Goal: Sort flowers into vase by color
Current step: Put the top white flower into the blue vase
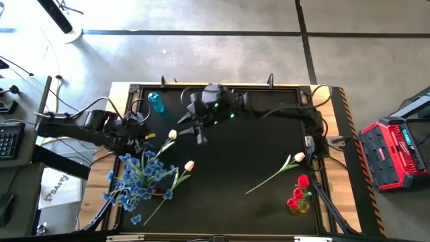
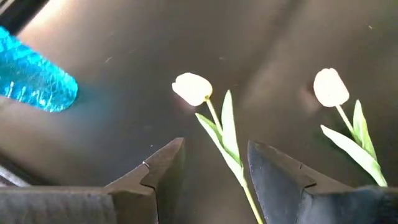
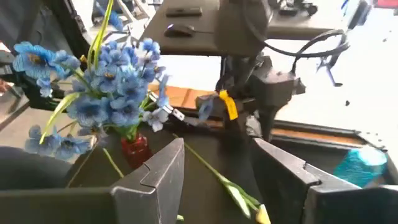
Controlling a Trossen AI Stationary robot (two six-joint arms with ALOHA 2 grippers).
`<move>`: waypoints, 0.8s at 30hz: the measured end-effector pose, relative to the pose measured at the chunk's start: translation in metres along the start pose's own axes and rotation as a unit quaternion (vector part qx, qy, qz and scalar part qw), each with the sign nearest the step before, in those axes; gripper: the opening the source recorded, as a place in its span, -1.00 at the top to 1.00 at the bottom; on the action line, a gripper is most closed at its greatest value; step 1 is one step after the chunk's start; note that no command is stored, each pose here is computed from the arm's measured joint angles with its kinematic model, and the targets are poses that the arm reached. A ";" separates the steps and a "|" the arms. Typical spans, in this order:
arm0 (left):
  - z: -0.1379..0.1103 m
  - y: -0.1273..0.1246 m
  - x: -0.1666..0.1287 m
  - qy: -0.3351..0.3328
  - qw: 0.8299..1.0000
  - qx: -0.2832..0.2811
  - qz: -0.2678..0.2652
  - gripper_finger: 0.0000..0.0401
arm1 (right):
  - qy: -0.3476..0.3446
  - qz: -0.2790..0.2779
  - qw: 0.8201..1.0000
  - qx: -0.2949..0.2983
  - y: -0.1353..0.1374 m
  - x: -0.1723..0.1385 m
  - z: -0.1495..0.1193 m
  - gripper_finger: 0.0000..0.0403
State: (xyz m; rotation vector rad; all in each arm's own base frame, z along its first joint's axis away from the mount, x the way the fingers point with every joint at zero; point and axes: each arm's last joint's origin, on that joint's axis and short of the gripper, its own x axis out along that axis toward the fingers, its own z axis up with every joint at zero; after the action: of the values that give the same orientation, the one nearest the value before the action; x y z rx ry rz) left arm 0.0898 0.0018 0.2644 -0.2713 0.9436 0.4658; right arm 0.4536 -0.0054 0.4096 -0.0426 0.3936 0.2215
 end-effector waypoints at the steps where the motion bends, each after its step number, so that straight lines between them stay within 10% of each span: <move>1: 0.001 0.001 0.001 0.003 1.000 -0.008 0.004 0.18 | 0.000 -0.003 1.000 -0.002 -0.003 -0.007 0.002 0.14; 17: 0.013 0.005 0.042 0.083 0.980 -0.166 0.066 0.18 | -0.015 -0.006 0.996 0.088 -0.099 -0.079 -0.002 0.14; 24: 0.028 -0.005 0.060 0.070 0.966 -0.246 0.045 0.18 | 0.010 -0.023 0.988 0.151 -0.101 -0.145 0.001 0.14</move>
State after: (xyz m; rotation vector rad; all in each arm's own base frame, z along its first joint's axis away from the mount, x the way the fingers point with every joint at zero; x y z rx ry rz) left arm 0.1425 0.0251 0.2307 -0.7212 0.9705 0.7717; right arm 0.3464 -0.1335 0.4659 0.2449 0.4425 0.1130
